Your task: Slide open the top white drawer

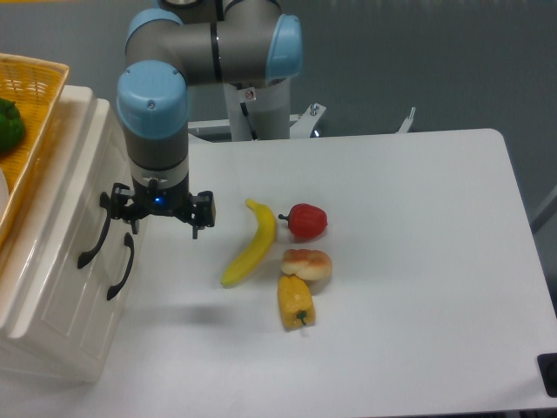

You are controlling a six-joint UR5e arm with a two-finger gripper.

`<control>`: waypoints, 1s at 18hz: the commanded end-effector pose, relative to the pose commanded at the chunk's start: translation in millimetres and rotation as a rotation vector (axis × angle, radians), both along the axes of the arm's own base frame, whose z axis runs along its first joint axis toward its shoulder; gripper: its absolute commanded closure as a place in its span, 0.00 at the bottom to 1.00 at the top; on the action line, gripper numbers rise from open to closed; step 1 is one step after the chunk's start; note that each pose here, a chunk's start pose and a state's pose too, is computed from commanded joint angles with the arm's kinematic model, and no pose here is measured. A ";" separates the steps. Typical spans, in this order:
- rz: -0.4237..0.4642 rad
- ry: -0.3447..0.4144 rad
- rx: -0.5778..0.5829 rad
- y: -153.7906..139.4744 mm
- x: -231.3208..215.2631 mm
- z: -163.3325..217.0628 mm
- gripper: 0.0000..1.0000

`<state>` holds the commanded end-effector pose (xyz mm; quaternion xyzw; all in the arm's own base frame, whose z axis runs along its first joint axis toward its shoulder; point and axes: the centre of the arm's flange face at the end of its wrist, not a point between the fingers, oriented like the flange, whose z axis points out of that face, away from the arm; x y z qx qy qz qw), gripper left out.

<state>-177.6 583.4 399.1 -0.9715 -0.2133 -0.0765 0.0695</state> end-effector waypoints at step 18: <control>0.004 -0.197 0.029 8.3 5.8 -15.0 0.00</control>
